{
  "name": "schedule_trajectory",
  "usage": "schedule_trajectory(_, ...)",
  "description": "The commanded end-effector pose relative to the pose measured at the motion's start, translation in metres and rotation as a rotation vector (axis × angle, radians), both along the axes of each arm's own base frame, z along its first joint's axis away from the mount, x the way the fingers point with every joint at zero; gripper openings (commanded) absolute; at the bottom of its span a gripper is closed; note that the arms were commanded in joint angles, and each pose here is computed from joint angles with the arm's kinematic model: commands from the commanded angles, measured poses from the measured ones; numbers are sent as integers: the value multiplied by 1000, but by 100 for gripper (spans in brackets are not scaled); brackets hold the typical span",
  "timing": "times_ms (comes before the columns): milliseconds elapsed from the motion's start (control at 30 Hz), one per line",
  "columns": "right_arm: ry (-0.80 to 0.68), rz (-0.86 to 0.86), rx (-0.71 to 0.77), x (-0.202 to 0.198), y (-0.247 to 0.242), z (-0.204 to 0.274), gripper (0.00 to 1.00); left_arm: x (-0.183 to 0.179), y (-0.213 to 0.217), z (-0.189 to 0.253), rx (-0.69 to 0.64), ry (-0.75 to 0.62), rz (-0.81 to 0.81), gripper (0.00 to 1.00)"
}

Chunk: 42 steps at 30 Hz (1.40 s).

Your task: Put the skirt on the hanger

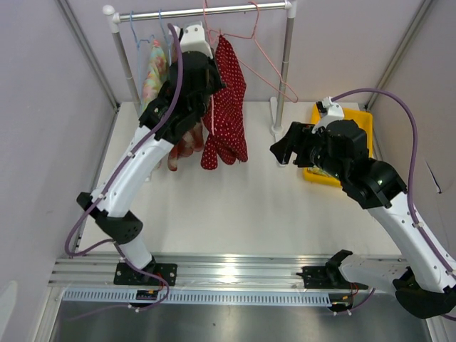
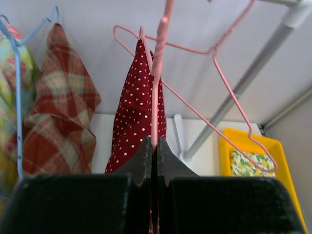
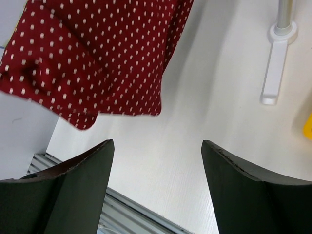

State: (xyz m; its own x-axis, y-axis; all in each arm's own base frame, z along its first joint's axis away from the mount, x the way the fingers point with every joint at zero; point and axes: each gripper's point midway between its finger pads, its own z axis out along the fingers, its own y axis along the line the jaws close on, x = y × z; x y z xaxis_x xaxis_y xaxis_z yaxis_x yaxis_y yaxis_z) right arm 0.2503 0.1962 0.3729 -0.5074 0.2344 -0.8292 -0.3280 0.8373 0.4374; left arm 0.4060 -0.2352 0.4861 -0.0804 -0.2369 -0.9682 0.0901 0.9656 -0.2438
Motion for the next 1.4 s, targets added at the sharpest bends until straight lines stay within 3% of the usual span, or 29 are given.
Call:
schedule_trajectory(0, -36, 30, 17, -4, -5, 15, 79, 9, 22, 40, -44, -69, 37, 0)
schedule_trajectory(367, -45, 46, 29, 3, -8, 15, 79, 22, 51, 37, -80, -49, 26, 0)
schedule_trajectory(667, -39, 50, 34, 5, -9, 8, 79, 65, 71, 36, -120, -54, -91, 0)
schedule_trajectory(933, -31, 41, 33, 10, -11, 1, 79, 91, 49, 10, -107, -8, -241, 0)
schedule_trajectory(1367, -5, 13, 19, 16, -17, -13, 79, 98, 29, -22, -114, 47, -179, 0)
